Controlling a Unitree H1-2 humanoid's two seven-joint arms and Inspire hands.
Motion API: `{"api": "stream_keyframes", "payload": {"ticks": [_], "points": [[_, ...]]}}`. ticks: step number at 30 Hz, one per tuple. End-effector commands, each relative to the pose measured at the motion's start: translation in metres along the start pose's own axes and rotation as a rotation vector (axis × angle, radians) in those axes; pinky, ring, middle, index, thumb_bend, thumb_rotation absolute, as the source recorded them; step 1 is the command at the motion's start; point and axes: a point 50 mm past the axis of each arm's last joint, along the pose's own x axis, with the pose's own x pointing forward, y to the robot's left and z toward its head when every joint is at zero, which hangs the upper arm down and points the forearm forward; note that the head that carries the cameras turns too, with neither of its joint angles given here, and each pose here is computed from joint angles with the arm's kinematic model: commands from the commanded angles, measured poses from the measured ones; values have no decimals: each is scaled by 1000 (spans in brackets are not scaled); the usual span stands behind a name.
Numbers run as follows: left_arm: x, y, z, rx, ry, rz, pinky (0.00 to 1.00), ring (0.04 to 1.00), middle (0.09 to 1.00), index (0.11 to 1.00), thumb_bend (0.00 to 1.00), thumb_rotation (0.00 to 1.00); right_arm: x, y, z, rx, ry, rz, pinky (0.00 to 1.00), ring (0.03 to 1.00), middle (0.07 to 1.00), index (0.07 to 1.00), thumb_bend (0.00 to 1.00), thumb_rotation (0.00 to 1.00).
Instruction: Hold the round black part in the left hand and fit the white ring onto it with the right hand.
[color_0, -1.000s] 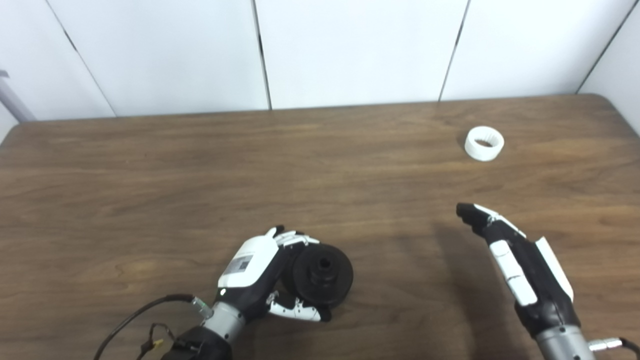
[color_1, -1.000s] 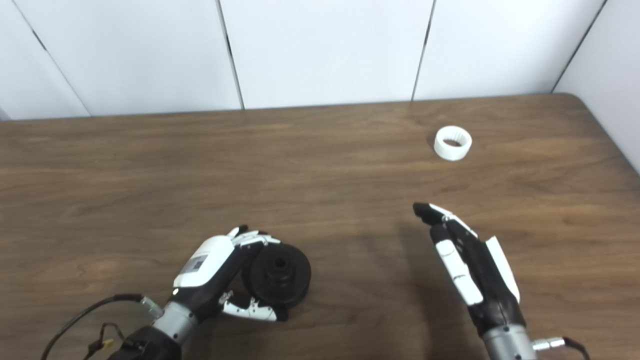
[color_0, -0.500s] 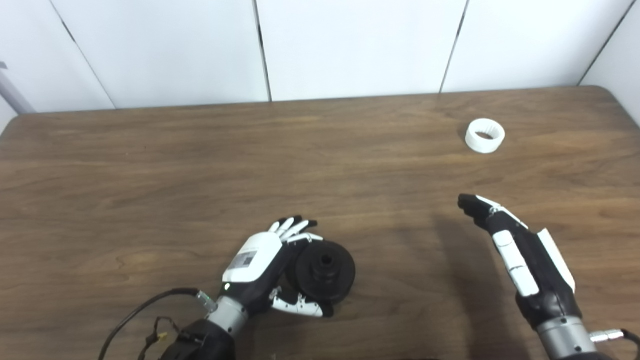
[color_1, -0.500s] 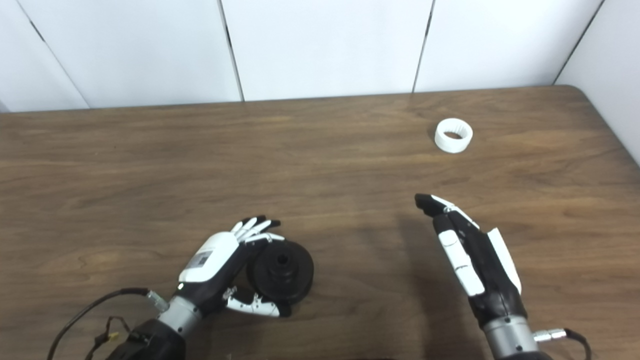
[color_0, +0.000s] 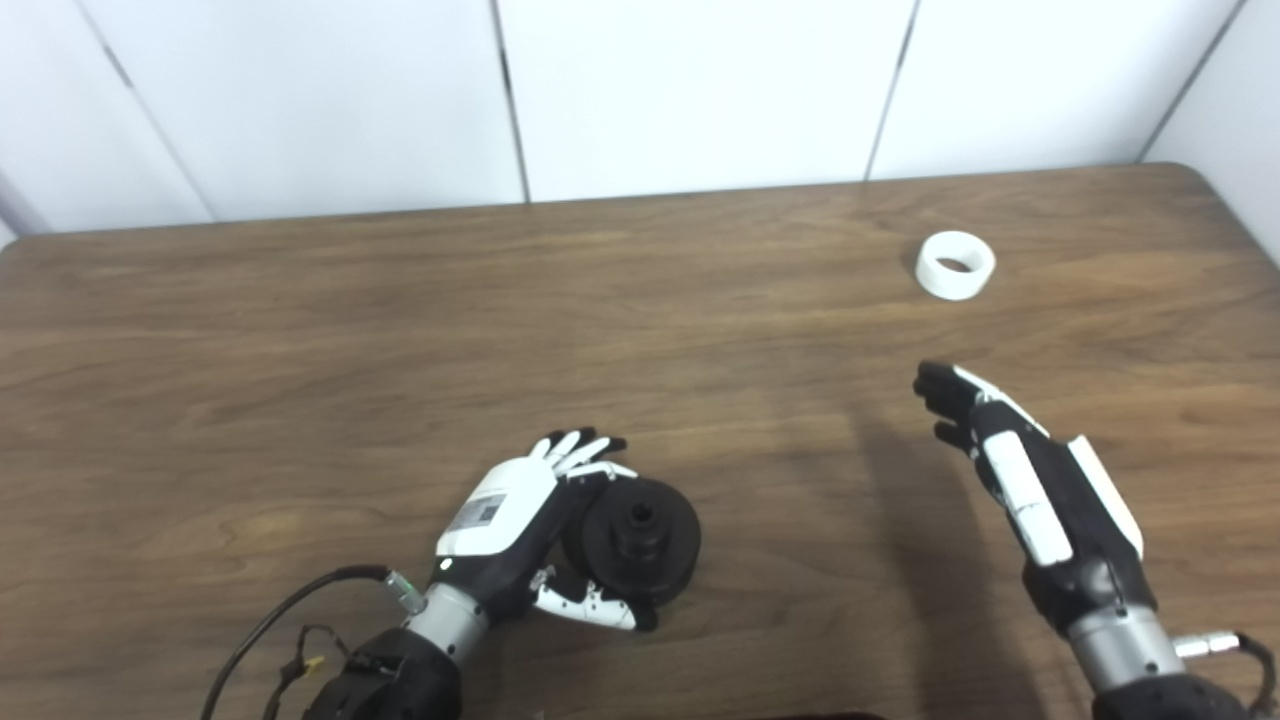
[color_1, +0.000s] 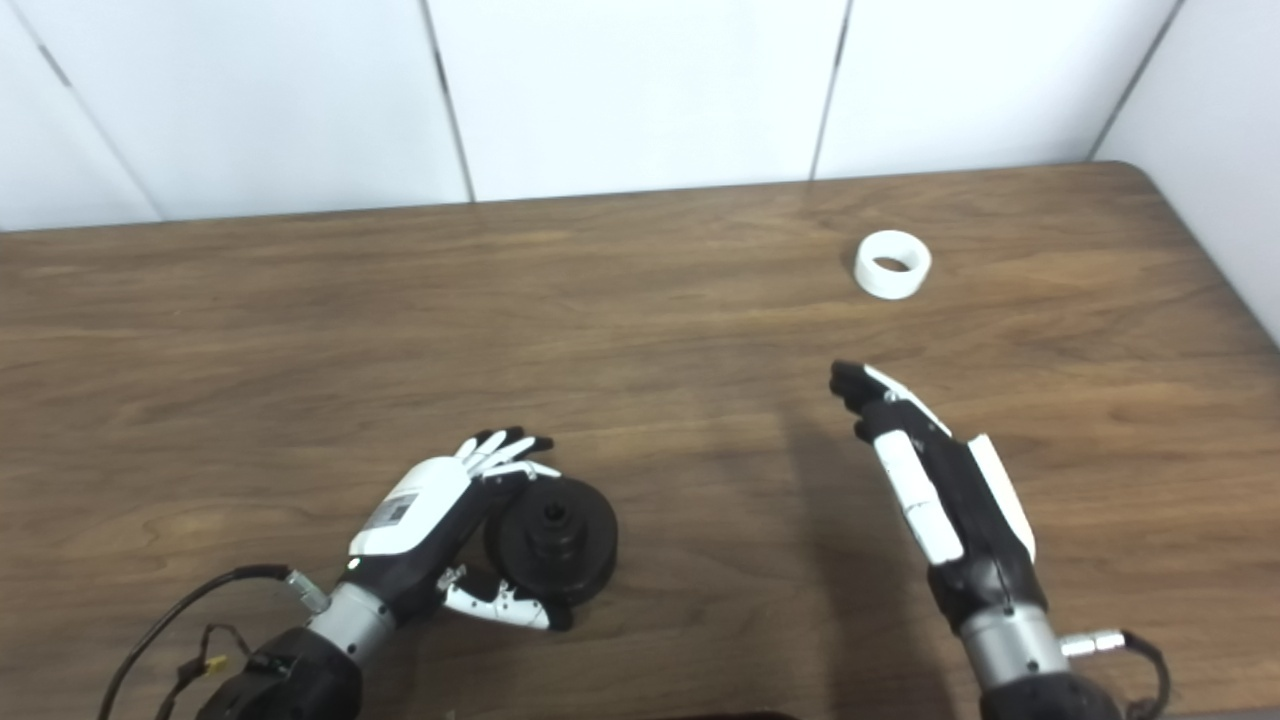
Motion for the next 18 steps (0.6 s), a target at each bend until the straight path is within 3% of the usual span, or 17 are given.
{"api": "stream_keyframes", "payload": {"ticks": [1, 4, 8, 11, 14, 18], "points": [[-1, -12, -18, -13, 98, -91, 1000, 1000, 932, 484, 520, 65, 11, -11, 21, -52, -103, 2, 909, 942, 927, 898, 561, 901], [1, -11, -16, -13, 101, -89, 1000, 1000, 929, 484, 521, 65, 23, -18, 29, -60, -148, 17, 930, 967, 956, 926, 612, 806], [3, -9, -12, -13, 102, -80, 1000, 1000, 926, 484, 521, 65, 40, -32, 41, -99, -204, 40, 952, 991, 985, 953, 570, 760], [5, -9, -9, -10, 105, -60, 1000, 1000, 918, 484, 521, 64, 52, -47, 52, -212, -223, 33, 928, 986, 985, 951, 601, 745], [8, -9, -6, 8, 108, -52, 1000, 1000, 910, 484, 522, 64, 67, -65, 67, -416, -164, 36, 966, 992, 989, 940, 625, 766], [11, -12, -4, 23, 106, -39, 1000, 998, 903, 483, 522, 63, 90, -82, 80, -568, -63, 49, 949, 976, 973, 926, 634, 651]]}}
